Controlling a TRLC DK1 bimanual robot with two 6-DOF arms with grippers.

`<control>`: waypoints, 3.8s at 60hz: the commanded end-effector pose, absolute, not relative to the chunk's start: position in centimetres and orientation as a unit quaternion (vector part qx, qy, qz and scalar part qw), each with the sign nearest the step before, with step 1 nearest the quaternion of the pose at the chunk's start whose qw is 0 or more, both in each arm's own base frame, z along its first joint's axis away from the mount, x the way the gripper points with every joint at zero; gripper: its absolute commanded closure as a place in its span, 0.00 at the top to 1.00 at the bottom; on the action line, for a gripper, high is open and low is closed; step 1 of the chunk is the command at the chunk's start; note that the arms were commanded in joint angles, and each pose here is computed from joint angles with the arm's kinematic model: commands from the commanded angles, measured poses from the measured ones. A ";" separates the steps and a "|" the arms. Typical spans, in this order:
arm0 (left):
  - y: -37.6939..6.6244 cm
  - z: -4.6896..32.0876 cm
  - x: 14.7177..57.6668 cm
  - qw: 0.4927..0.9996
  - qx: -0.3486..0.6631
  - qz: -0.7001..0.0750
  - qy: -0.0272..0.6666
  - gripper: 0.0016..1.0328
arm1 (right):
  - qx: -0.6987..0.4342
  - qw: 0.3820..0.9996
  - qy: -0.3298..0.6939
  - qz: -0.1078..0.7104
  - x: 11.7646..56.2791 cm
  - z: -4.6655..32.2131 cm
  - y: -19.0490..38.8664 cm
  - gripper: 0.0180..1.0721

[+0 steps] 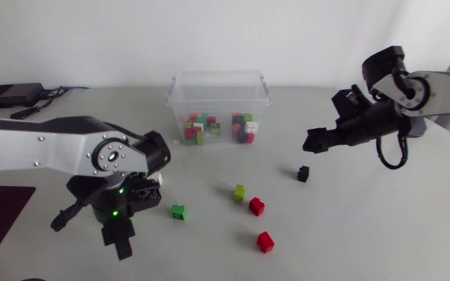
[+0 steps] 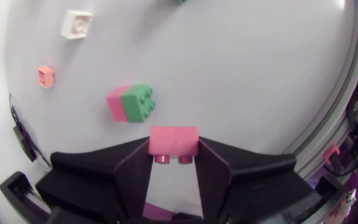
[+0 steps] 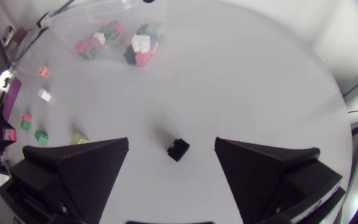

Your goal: Place the duplo bricks in the container

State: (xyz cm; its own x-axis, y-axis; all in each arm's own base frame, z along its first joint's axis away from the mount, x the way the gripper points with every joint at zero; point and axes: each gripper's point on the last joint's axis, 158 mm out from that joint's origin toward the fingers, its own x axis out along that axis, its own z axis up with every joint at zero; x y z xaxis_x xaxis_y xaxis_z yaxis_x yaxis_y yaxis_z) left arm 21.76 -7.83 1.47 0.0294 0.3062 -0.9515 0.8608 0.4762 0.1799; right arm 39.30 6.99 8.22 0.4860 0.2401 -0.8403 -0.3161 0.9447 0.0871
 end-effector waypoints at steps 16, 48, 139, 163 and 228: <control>-15.3 7.3 29.7 0.714 0.364 -0.274 0.532 0.24 | -0.156 0.802 0.502 0.283 40.8 2.0 7.1 0.95; -20.4 17.4 43.4 0.899 0.168 -0.224 0.336 0.24 | -0.253 0.711 0.498 0.427 38.6 -1.6 5.3 0.94; -23.3 19.4 58.0 0.947 0.051 -0.187 0.255 0.55 | -0.282 0.699 0.474 0.455 33.6 1.2 9.8 0.30; -19.9 22.5 56.6 0.957 0.050 -0.168 0.230 0.93 | -0.263 0.747 0.408 0.455 34.1 11.1 12.2 0.31; -11.2 0.7 36.9 0.679 0.414 -0.441 0.416 0.93 | -0.176 0.842 0.289 0.420 43.6 23.6 21.5 0.31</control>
State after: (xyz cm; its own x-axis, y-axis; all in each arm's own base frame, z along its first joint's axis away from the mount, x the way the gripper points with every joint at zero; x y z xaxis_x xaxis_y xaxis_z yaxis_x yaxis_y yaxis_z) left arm 38.20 -11.29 2.47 0.3364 -0.2532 -0.9071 0.8958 0.3832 0.2252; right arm 43.24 20.40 23.36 0.4886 0.5905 -0.6423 -0.8039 0.5908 -0.0684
